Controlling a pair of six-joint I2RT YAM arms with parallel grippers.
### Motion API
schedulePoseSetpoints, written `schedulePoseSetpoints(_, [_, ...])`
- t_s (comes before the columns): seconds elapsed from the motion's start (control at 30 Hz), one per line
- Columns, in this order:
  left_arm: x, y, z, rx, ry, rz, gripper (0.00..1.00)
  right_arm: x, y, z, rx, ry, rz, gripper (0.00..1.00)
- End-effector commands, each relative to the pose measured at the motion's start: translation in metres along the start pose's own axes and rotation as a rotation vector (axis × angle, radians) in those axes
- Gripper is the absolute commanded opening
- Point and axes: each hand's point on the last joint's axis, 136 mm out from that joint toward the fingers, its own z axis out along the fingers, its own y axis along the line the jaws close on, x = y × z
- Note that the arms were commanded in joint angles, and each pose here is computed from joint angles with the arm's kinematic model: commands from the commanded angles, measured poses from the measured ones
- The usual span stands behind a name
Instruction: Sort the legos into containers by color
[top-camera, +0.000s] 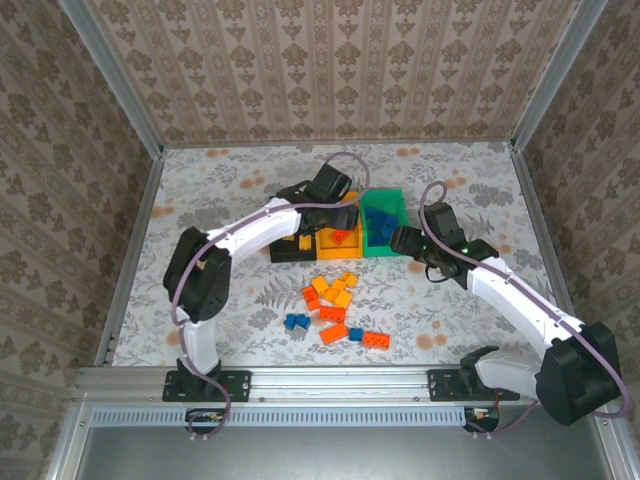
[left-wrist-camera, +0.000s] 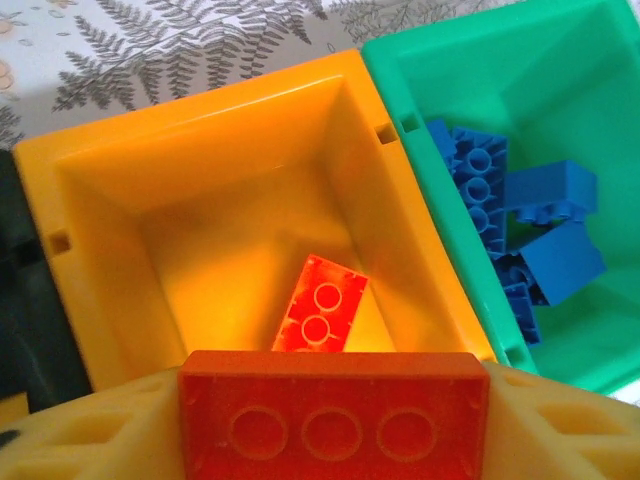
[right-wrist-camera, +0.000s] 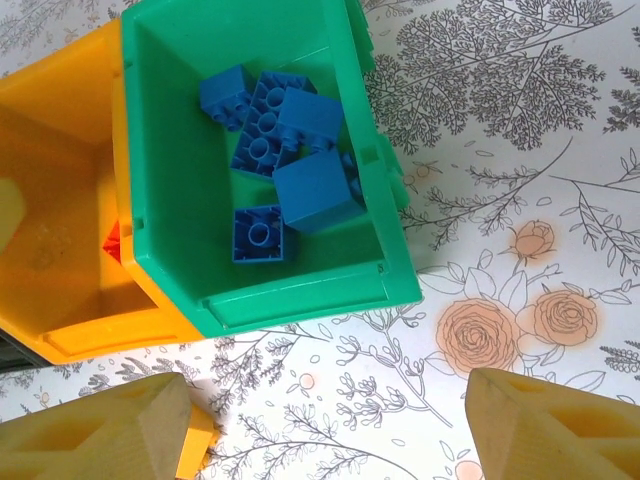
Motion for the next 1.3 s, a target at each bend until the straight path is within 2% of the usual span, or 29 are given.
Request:
schedulePoseSetpoints(0.0, [-0.013,-0.009,-0.007,0.032,-0.004,0.014,0.82,0.012,-0.007,-0.004,0.008,0.032,-0.005,0.75])
schedulePoseSetpoints(0.13, [-0.029,-0.021,-0.027,0.075,-0.063,0.004,0.91,0.025,-0.006,-0.003,-0.016,0.085,-0.028,0.75])
schedulePoseSetpoints(0.2, [-0.034,-0.027,-0.045,0.104,-0.095,0.002,1.0,0.037,-0.003,-0.001,-0.041,0.119,-0.047,0.75])
schedulePoseSetpoints(0.3, [-0.033,-0.032,-0.073,0.148,-0.138,-0.006,1.0,0.062,0.005,0.0,-0.08,0.188,-0.113,0.75])
schedulePoseSetpoints(0.47, [-0.006,-0.022,-0.109,0.168,-0.171,-0.034,1.0,0.114,0.024,-0.001,-0.151,0.322,-0.259,0.75])
schedulePoseSetpoints(0.6, [0.033,0.006,-0.123,0.113,-0.158,-0.065,1.0,0.147,0.034,0.002,-0.181,0.402,-0.327,0.75])
schedulePoseSetpoints(0.7, [0.061,0.026,-0.132,0.073,-0.157,-0.1,1.0,0.149,0.044,0.007,-0.191,0.381,-0.328,0.75])
schedulePoseSetpoints(0.97, [0.124,0.071,-0.141,-0.01,-0.164,-0.206,1.0,0.122,0.078,0.026,-0.185,0.257,-0.253,0.75])
schedulePoseSetpoints(1.27, [0.146,0.094,-0.148,-0.04,-0.169,-0.265,1.0,0.161,0.108,0.049,-0.132,0.369,-0.388,0.76])
